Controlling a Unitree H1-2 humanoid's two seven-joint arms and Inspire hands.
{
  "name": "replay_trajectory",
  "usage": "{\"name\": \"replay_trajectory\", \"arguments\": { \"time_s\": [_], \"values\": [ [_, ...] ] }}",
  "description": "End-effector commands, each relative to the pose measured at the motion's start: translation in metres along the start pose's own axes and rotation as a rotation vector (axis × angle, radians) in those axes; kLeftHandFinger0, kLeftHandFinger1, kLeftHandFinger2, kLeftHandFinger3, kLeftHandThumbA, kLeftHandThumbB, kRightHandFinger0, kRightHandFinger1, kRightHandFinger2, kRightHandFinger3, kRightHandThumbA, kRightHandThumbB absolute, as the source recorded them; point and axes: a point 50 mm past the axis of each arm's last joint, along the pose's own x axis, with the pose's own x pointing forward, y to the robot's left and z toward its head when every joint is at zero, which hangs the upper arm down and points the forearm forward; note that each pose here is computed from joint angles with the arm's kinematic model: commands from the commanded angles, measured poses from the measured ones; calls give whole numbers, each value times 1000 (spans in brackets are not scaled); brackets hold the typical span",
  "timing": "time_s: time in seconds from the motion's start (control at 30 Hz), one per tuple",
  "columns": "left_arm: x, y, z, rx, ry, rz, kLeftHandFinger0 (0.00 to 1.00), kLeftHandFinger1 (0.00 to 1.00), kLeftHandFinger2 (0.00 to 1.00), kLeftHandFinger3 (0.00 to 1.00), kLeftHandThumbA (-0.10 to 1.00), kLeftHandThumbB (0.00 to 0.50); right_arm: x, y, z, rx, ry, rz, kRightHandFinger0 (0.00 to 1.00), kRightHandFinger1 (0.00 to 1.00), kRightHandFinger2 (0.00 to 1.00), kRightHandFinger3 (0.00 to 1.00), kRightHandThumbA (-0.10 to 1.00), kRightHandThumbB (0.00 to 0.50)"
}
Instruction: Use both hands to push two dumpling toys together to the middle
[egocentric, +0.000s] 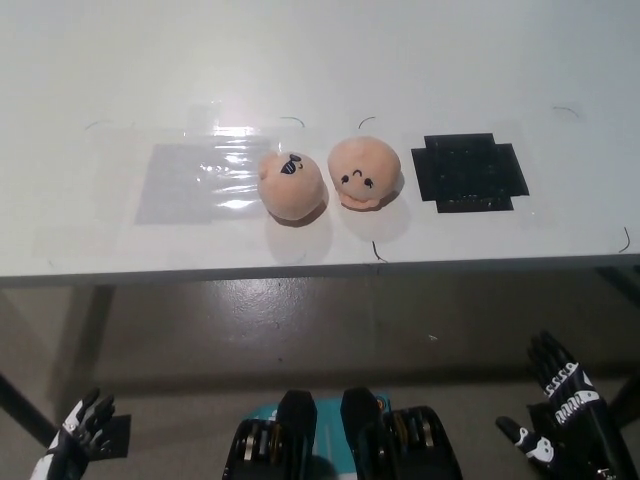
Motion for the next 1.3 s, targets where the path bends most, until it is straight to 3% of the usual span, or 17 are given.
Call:
{"name": "replay_trajectory", "arguments": {
  "time_s": [0.0,0.27,0.4,0.7,0.73,0.83,1.0,1.27],
  "values": [
    [4,7,5,8,-54,14,1000,1000,1000,1000,1000,286,10,-3,8,2,-53,3,1000,1000,1000,1000,1000,290],
    [3,8,2,41,-39,23,1000,1000,1000,1000,1000,264,12,-1,8,22,-52,13,1000,1000,1000,1000,1000,306],
    [6,6,2,30,-48,26,1000,1000,1000,1000,1000,258,14,-4,8,-11,-68,21,1000,1000,1000,1000,1000,273],
    [6,8,1,16,-47,24,1000,1000,1000,1000,1000,213,19,-4,10,-4,-53,19,1000,1000,1000,1000,1000,314],
    [6,8,1,24,-43,27,1000,1000,1000,1000,1000,226,20,-3,11,-5,-56,19,1000,1000,1000,1000,1000,303],
    [7,9,0,23,-44,32,1000,1000,1000,1000,1000,198,21,-4,11,-18,-68,24,1000,1000,1000,1000,1000,269],
    [4,9,-1,17,-40,45,1000,1000,1000,1000,1000,193,22,-4,11,-29,-69,29,1000,1000,1000,1000,1000,279],
    [6,11,1,28,-47,62,1000,1000,1000,1000,1000,196,28,-3,11,-31,-92,40,1000,1000,1000,1000,1000,230]
  ]
}}
